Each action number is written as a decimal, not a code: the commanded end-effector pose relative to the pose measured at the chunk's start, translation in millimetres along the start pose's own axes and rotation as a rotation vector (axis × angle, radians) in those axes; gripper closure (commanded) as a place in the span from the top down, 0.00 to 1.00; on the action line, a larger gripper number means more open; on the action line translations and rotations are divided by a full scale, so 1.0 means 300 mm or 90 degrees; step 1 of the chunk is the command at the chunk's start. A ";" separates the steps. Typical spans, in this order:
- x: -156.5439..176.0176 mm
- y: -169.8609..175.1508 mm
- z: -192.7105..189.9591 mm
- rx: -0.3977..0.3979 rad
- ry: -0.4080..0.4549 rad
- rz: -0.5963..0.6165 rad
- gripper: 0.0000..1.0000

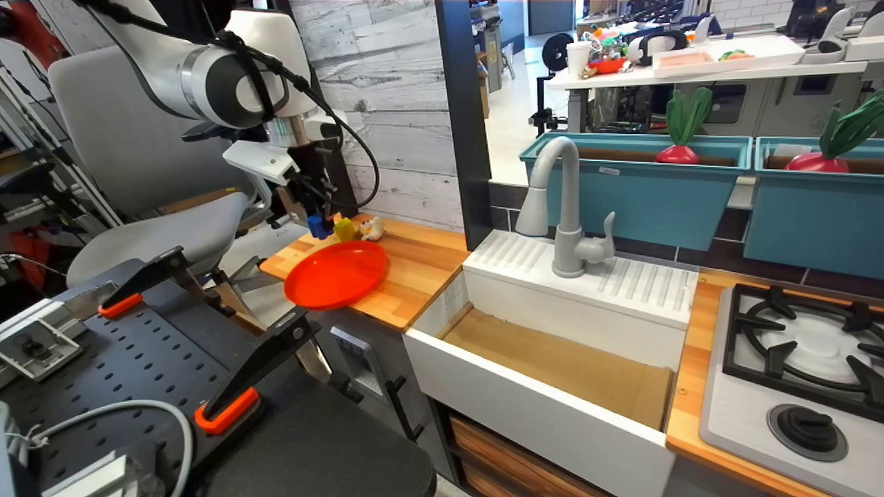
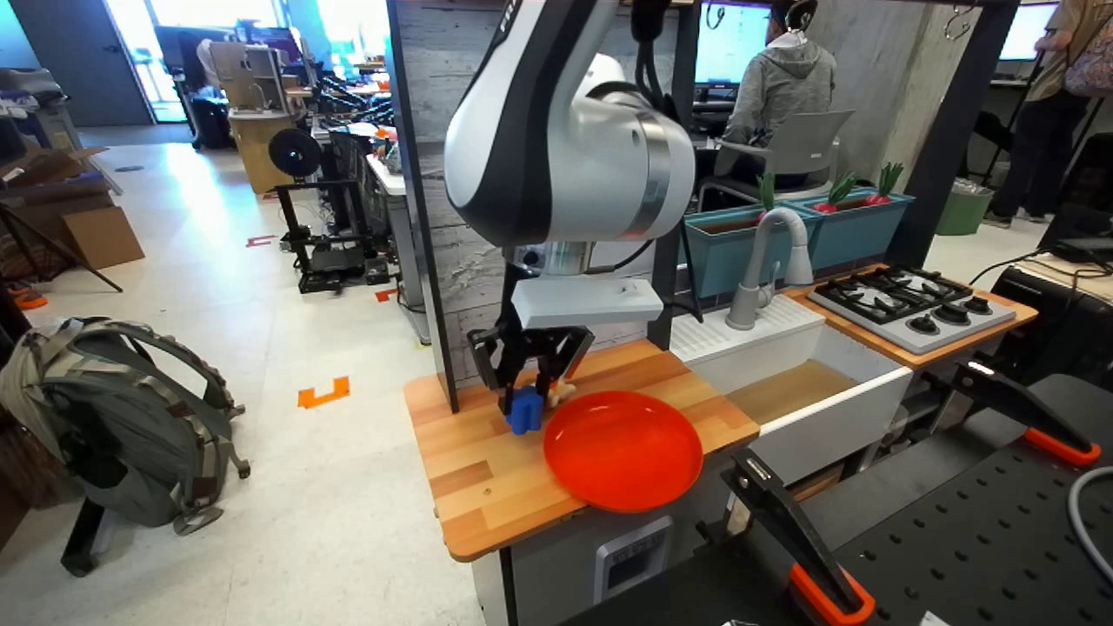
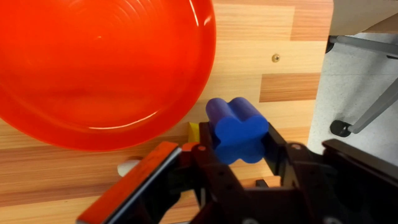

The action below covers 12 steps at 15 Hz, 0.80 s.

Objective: Move the blue object to the left

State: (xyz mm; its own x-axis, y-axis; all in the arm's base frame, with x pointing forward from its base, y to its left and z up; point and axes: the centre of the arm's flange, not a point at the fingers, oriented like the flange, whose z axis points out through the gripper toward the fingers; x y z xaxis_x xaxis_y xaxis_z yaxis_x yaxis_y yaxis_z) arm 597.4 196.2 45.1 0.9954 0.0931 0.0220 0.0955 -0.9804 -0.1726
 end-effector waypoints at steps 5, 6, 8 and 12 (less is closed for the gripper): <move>0.071 0.014 0.075 -0.029 -0.004 -0.003 0.59; 0.074 0.017 0.078 -0.032 -0.005 -0.002 0.68; 0.078 0.020 0.081 -0.033 -0.005 0.001 0.81; 0.078 0.024 0.071 -0.033 -0.004 0.002 1.00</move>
State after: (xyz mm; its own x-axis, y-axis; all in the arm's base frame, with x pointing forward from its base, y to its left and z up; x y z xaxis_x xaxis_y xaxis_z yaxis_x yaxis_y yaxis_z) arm 615.0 191.5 22.0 0.9956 0.0910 0.0218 0.0932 -0.9857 -0.1404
